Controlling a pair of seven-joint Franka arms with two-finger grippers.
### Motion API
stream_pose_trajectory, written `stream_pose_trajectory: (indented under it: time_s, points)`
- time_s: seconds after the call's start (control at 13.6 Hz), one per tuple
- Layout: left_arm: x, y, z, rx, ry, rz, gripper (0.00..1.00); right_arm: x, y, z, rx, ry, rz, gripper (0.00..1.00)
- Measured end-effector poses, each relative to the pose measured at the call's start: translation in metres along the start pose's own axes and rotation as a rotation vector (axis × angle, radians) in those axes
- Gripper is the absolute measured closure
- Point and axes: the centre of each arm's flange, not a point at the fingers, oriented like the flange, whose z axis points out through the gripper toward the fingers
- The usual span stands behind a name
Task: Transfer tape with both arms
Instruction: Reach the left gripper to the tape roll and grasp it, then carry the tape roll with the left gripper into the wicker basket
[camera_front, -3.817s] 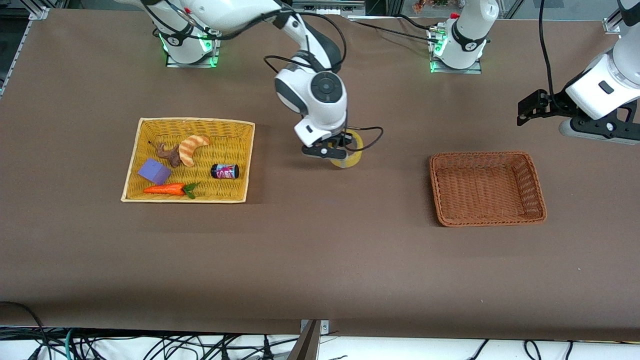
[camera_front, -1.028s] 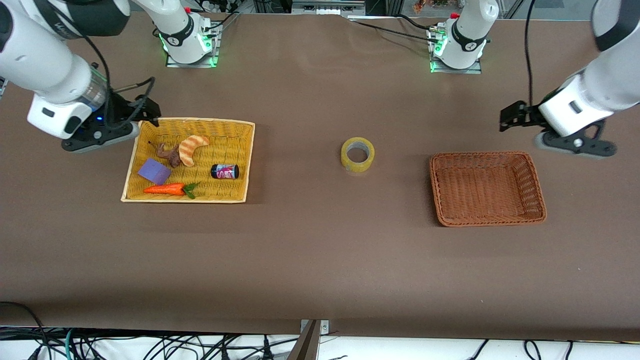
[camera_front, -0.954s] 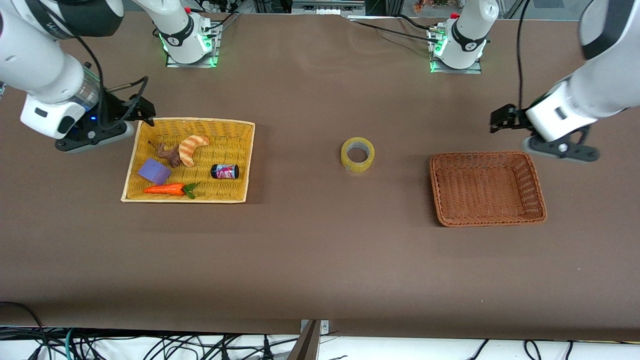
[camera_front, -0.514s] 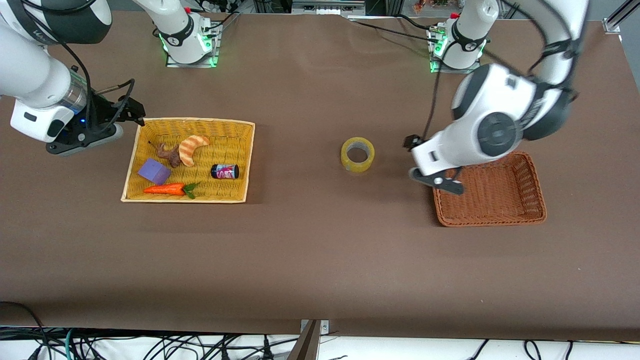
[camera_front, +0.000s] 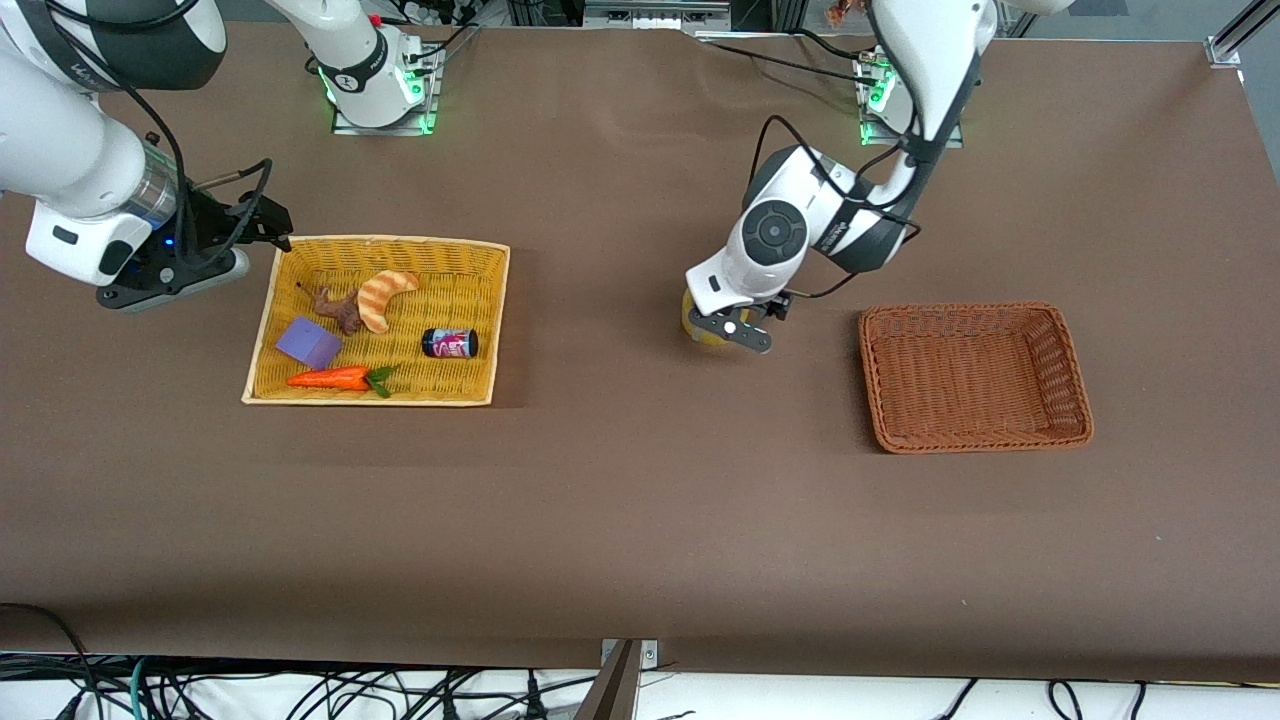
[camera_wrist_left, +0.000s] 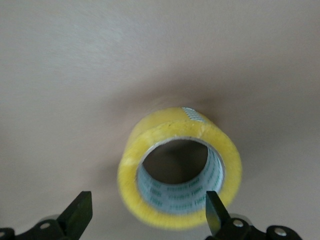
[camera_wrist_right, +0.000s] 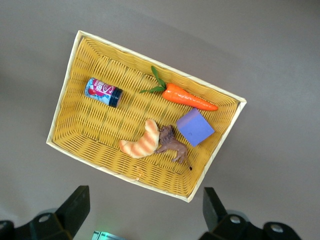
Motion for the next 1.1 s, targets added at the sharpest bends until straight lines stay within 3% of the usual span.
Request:
stream_pose_trajectory:
  time_s: [0.29, 0.81, 1.1]
  points:
    - [0.006, -0.015, 0.029, 0.031, 0.034, 0.010, 0.04, 0.000, 0.000, 0.000, 0.000, -0.001, 0.000, 0.00]
    - [0.009, -0.016, 0.030, 0.042, 0.044, 0.023, 0.75, 0.000, 0.000, 0.000, 0.000, -0.001, 0.000, 0.00]
    - [0.015, -0.041, -0.025, 0.145, -0.069, 0.041, 0.78, 0.000, 0.000, 0.000, 0.000, -0.001, -0.001, 0.00]
